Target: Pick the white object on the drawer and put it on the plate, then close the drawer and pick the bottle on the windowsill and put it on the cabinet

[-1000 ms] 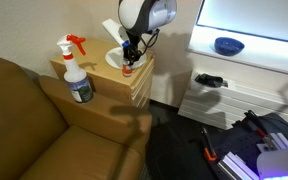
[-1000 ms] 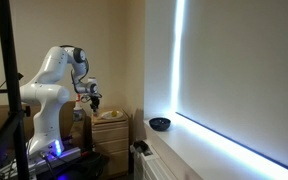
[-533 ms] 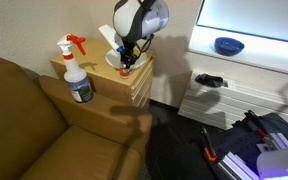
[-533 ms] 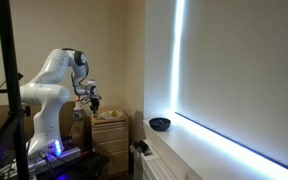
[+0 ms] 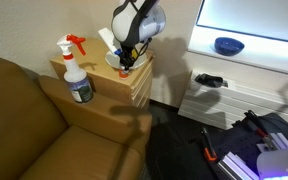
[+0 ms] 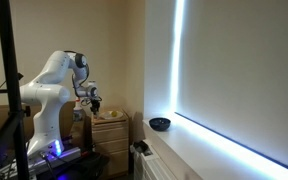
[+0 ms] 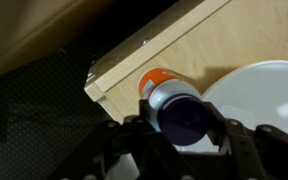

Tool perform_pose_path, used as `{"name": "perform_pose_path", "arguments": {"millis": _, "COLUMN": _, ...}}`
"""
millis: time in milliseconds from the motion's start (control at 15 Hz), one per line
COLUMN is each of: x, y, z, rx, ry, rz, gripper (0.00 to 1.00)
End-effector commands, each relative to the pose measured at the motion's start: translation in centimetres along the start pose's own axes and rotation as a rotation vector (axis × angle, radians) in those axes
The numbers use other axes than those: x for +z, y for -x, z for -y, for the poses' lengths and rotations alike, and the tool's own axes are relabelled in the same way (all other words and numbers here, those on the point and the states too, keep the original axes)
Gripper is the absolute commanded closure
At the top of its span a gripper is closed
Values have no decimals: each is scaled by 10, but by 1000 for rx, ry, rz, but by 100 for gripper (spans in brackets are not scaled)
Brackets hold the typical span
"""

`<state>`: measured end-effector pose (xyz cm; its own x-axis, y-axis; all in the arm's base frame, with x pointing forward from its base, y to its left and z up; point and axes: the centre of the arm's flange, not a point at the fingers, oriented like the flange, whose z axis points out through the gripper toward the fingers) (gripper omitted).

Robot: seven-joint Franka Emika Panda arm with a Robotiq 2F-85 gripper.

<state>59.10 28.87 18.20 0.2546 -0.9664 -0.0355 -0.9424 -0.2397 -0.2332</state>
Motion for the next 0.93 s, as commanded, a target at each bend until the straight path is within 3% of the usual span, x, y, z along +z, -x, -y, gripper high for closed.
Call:
{"name": "perform_pose_path", "arguments": {"millis": 0, "x": 9, "y": 1, "z": 6, "rx": 40, "ry": -30, "rz": 3, "gripper": 46}}
{"name": "perform_pose_path", "arguments": {"millis": 67, "x": 9, "y": 0, "z": 7, "rx": 59, "ry": -30, "rz": 10, "gripper": 20}}
{"name": "perform_pose_path", "arguments": {"millis": 133, "x": 7, "y": -2, "z": 7, "rx": 72, "ry": -31, "rz": 17, "gripper": 19}}
{"name": "perform_pose_path", "arguments": {"millis": 333, "x": -8, "y": -12, "z": 10, "rx": 125, "ry": -59, "rz": 46, "gripper": 1}}
{"name": "perform_pose_path", "arguments": {"millis": 667, "x": -52, "y": -30, "z": 11, "rx": 173, "ry": -92, "rz": 132, "gripper": 0}}
{"name": "perform_pose_path", "arguments": {"millis": 867, "x": -102, "y": -31, "z": -7, "rx": 136, "ry": -153, "rz": 239, "gripper": 0}}
